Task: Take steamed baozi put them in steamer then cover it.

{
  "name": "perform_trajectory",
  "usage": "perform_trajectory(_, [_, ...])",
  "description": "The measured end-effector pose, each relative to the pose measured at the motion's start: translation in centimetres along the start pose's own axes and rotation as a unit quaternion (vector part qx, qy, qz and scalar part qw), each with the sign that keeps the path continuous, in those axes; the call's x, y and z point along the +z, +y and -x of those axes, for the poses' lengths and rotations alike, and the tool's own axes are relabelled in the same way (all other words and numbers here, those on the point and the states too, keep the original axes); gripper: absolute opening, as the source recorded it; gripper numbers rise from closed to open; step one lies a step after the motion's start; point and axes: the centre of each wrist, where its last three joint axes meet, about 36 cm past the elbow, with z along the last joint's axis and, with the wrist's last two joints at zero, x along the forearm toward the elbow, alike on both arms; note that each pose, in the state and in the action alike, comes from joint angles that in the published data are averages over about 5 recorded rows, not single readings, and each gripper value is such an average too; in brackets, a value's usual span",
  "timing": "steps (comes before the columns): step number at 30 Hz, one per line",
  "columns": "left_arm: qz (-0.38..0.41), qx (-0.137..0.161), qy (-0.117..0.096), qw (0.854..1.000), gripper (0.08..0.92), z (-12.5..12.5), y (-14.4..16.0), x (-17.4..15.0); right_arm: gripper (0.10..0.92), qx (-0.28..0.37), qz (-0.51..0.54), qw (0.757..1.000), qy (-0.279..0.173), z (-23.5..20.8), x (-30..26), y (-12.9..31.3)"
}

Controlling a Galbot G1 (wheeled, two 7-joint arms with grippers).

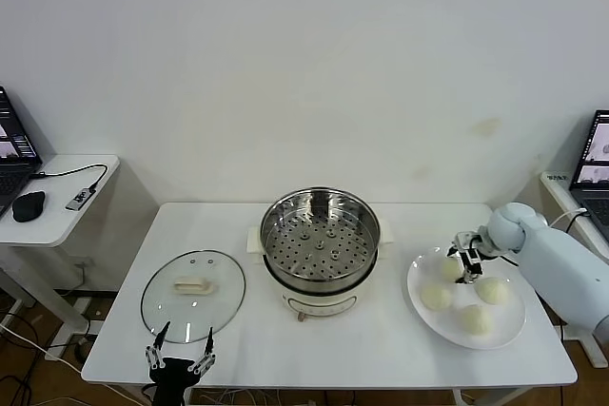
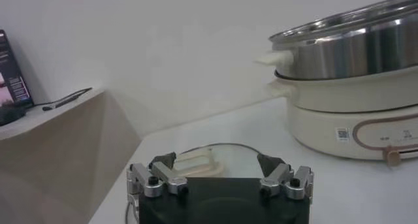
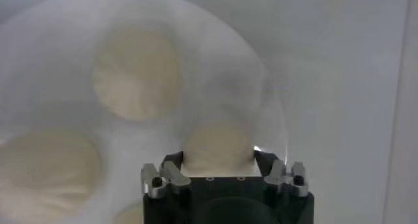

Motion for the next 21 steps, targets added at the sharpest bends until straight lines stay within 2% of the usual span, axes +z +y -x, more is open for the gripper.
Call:
perform_trajectory(11, [0.001,0.0,-0.001,1.0,0.823,-0.1,0.0,-0.1,0.558,0.002,-0.005,1.0,-0.001,-2.3,0.3,-0.4])
perform_trajectory(21, [-0.006,0.004,-0.001,1.0,0.823,0.2,0.1,-0.1,0.56,0.035,-0.018,0.999,-0.019,-9.5,0.2,-1.7])
